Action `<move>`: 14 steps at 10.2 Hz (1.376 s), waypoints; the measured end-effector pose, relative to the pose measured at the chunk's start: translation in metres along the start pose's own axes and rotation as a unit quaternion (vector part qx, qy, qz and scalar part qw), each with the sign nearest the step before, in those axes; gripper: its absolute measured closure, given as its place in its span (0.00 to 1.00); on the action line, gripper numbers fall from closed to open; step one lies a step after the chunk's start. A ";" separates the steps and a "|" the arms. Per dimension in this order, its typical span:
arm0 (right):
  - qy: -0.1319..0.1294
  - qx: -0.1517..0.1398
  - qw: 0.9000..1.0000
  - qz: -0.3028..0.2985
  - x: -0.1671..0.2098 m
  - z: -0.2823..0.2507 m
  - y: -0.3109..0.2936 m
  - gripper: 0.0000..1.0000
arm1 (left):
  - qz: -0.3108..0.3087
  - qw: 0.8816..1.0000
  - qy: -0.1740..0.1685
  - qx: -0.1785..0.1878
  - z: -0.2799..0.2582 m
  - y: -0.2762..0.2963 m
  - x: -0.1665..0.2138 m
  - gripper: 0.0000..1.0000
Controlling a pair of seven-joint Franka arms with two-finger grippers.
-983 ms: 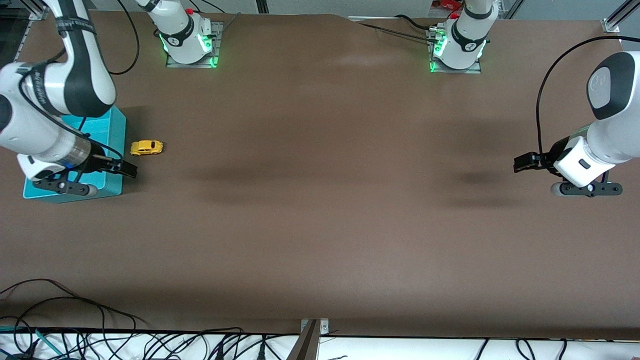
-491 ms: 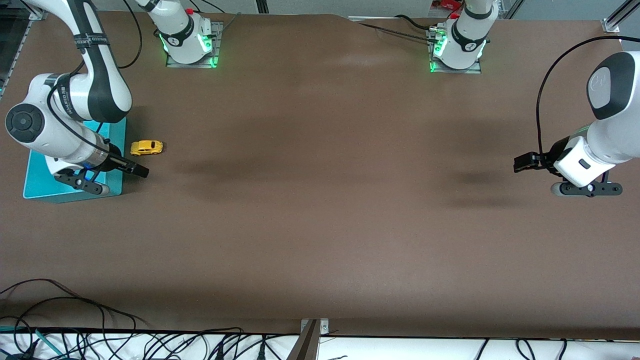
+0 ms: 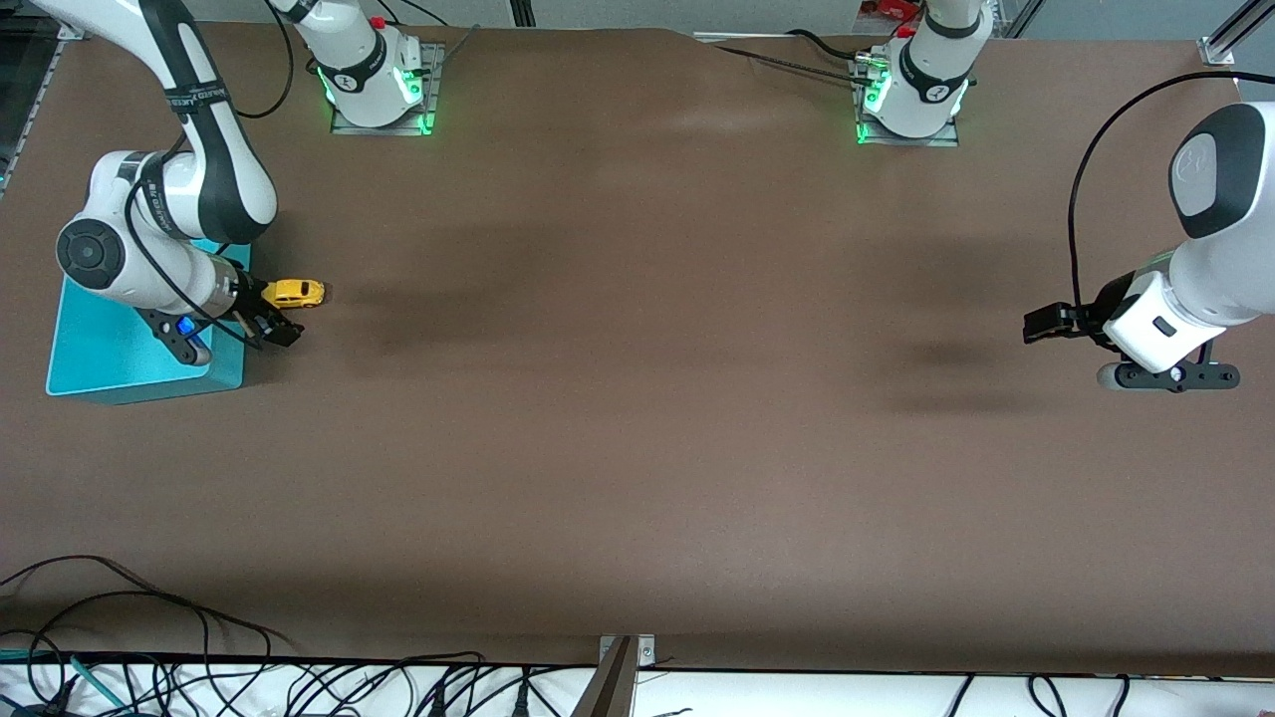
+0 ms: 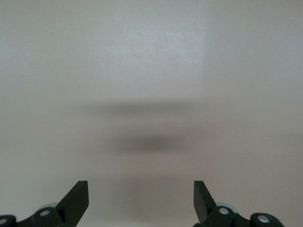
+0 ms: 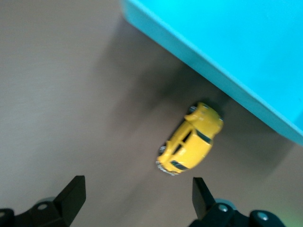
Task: Wind up and store yellow beetle car
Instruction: 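Close the right gripper on the yellow car, then lift the car with the right gripper and carry it over the box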
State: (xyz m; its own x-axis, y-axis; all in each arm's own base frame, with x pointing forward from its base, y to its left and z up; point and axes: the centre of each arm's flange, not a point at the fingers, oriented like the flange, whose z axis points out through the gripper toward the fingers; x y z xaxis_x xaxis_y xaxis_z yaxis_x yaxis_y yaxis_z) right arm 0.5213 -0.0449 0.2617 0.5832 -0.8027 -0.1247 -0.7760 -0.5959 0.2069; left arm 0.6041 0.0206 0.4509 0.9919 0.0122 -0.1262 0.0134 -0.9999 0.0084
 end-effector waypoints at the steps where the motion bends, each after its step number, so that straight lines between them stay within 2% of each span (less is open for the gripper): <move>1: -0.007 -0.007 0.999 0.037 0.006 0.009 0.012 0.00 | 0.000 1.000 0.000 0.000 0.000 0.000 0.000 0.02; 3: -0.014 -0.014 0.996 0.089 0.012 0.021 0.027 0.00 | 0.001 1.000 0.000 0.000 0.000 -0.002 0.000 0.02; 6: 0.002 0.011 0.990 0.142 0.009 0.050 0.038 0.00 | 0.004 1.000 0.000 0.000 0.000 -0.004 0.000 0.02; 10: 0.006 0.020 0.983 0.183 0.010 0.077 0.041 0.03 | 0.005 1.000 -0.002 0.000 0.000 -0.005 -0.001 0.02; 11: 0.008 0.026 0.976 0.216 0.012 0.077 0.040 0.09 | 0.005 1.000 -0.002 0.000 0.000 -0.005 -0.001 0.02; 12: 0.010 0.030 0.968 0.248 0.013 0.075 0.040 0.26 | 0.005 1.000 -0.002 0.000 0.000 -0.005 -0.001 0.02; 14: 0.013 0.039 0.963 0.268 0.015 0.070 0.039 0.56 | 0.005 1.000 -0.002 0.000 0.000 -0.005 -0.001 0.02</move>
State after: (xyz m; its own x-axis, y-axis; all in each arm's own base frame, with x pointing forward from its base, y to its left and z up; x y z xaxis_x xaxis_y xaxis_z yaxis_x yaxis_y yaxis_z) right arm 0.4832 -0.0814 0.2000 0.0997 -0.9950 0.0049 -0.9821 -0.0976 0.1613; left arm 0.6034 0.0257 0.4506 0.9914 0.0028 -0.1306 0.0042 -0.9999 0.0106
